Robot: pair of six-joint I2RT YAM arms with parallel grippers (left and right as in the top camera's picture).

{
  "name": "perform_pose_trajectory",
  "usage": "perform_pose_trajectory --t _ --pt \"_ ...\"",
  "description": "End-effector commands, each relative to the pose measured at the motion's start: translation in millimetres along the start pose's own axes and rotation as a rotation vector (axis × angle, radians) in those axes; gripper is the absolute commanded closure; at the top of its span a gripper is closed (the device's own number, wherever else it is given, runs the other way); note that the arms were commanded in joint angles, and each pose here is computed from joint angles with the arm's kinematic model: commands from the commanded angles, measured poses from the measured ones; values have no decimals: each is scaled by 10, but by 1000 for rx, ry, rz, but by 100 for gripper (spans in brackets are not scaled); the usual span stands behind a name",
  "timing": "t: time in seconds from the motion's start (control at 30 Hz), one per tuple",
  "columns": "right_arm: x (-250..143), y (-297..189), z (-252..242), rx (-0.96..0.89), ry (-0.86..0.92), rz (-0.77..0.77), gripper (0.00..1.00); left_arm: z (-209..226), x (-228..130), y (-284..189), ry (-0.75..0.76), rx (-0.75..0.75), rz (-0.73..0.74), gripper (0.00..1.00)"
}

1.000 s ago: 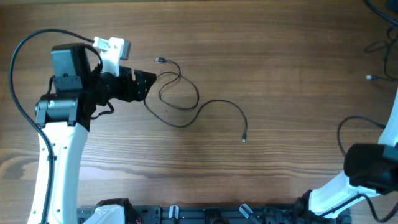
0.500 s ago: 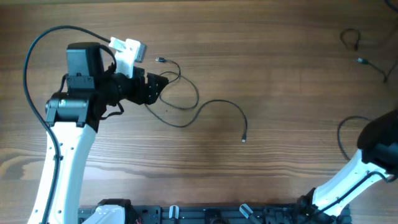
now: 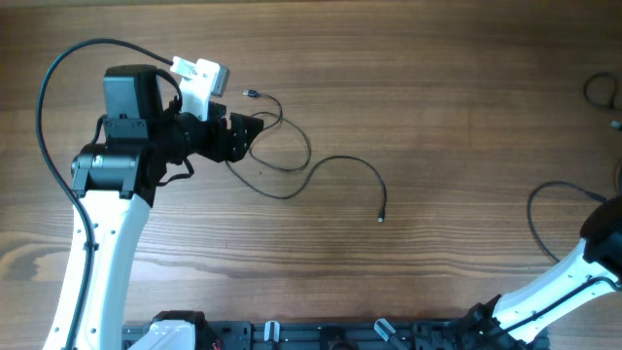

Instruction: Untangle cables

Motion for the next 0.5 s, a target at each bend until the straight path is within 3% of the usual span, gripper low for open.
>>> perform_pose_trajectory --t 0.0,0.47 --pt "40 -11 57 16 15 -11 96 -52 73 -59 41 -3 -27 19" --pt "-151 216 245 89 -24 55 95 -161 63 -14 64 -27 -18 19"
Point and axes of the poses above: each gripper's point midway between its finger pads, its own y axis out along the fingers, its own z axis along the line the jaws close on, x = y × z, the point moved 2 cm from there along -y, back along the fingers, and after that the axes turned 4 degrees about -y, right-handed, at the moved point
